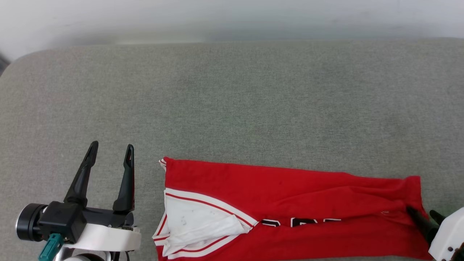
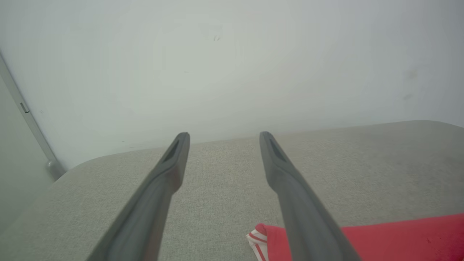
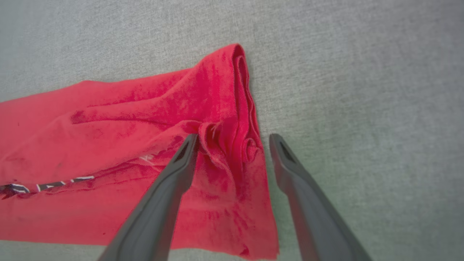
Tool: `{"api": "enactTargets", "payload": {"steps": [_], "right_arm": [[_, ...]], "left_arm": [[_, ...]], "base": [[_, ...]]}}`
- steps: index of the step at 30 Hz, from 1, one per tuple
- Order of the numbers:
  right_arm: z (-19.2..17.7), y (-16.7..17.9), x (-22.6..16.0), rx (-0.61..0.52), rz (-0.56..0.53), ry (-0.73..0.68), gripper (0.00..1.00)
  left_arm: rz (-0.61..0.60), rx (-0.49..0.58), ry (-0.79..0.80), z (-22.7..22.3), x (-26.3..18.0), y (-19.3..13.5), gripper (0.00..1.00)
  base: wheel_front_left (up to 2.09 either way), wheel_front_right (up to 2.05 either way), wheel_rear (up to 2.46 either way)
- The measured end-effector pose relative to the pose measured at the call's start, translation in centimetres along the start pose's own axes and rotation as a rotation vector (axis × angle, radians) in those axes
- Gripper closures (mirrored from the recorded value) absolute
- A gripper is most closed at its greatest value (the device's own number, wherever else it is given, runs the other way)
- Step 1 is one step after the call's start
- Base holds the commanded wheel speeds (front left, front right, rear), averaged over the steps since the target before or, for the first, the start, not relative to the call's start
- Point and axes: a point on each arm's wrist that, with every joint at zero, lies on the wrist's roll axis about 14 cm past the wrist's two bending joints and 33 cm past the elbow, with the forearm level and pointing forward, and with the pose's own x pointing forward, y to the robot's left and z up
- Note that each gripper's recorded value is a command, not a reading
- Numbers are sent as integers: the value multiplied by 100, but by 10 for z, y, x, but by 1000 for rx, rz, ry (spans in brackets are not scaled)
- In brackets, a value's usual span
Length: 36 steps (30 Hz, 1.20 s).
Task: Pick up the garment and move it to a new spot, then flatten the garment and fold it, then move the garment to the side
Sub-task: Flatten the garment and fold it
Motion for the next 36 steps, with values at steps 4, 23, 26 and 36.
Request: {"api": "enactTargets", "payload": {"steps": [4, 23, 26, 36], "right_arm": [[-19, -7, 13, 1, -30, 71, 0], [-33, 19, 38, 31, 57, 96, 100], [-29, 15, 34, 36, 48, 69, 100], [-5, -46, 14, 36, -111, -22, 100]], "left_arm": [[-2, 4, 16, -7, 1, 1, 0], [36, -22, 90, -35, -7, 11, 0], [35, -25, 82, -33, -7, 11, 0], [13, -36, 70, -31, -4, 4, 0]], "base": [[0, 0, 0], [0, 0, 0], [0, 0, 0], [0, 0, 0]]}}
